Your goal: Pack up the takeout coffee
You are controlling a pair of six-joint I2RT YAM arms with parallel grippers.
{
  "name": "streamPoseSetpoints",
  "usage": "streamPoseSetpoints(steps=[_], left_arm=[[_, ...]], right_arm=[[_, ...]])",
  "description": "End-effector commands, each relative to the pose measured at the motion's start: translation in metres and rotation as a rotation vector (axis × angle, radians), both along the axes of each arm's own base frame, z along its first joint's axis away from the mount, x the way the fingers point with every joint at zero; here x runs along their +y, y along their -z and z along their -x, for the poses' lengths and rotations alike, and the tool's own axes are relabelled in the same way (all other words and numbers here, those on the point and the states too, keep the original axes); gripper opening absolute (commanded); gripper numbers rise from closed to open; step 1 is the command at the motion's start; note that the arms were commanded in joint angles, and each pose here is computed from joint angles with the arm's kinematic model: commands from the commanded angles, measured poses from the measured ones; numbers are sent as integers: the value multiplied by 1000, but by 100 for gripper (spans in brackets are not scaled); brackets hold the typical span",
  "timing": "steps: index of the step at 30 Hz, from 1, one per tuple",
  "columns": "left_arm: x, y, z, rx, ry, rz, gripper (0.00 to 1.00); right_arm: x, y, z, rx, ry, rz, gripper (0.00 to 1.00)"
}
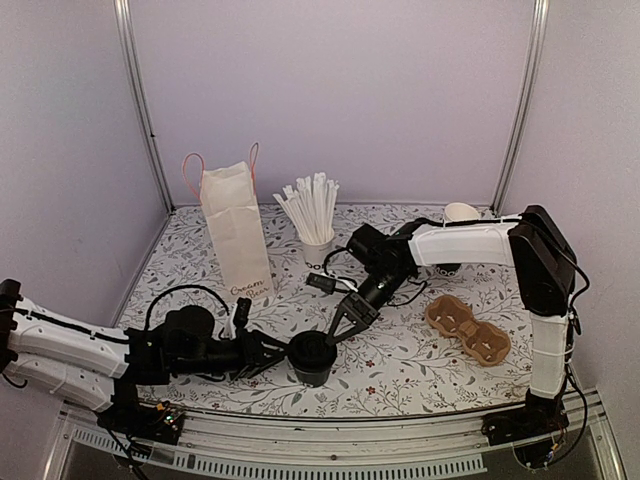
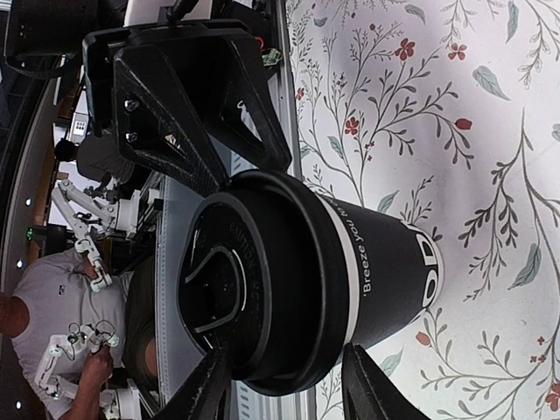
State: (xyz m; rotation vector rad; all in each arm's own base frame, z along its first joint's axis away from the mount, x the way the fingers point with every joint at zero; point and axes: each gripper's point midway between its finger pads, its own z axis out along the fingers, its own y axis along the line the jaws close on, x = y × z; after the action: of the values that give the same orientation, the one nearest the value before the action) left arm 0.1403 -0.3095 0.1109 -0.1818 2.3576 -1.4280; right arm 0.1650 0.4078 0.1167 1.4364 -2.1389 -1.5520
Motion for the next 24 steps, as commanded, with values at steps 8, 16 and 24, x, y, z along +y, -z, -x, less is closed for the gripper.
streamPoseSetpoints(steps=[8, 16, 24], left_arm=[[28, 53, 12, 110, -28, -115, 27], [49, 104, 28, 220, -10, -213, 18], [65, 148, 50, 346, 24, -276, 14]], right_arm=[[-1, 27, 0, -22, -4, 61, 39], [-9, 62, -2, -22, 23, 166, 33], [-20, 94, -1, -13, 34, 260, 30]])
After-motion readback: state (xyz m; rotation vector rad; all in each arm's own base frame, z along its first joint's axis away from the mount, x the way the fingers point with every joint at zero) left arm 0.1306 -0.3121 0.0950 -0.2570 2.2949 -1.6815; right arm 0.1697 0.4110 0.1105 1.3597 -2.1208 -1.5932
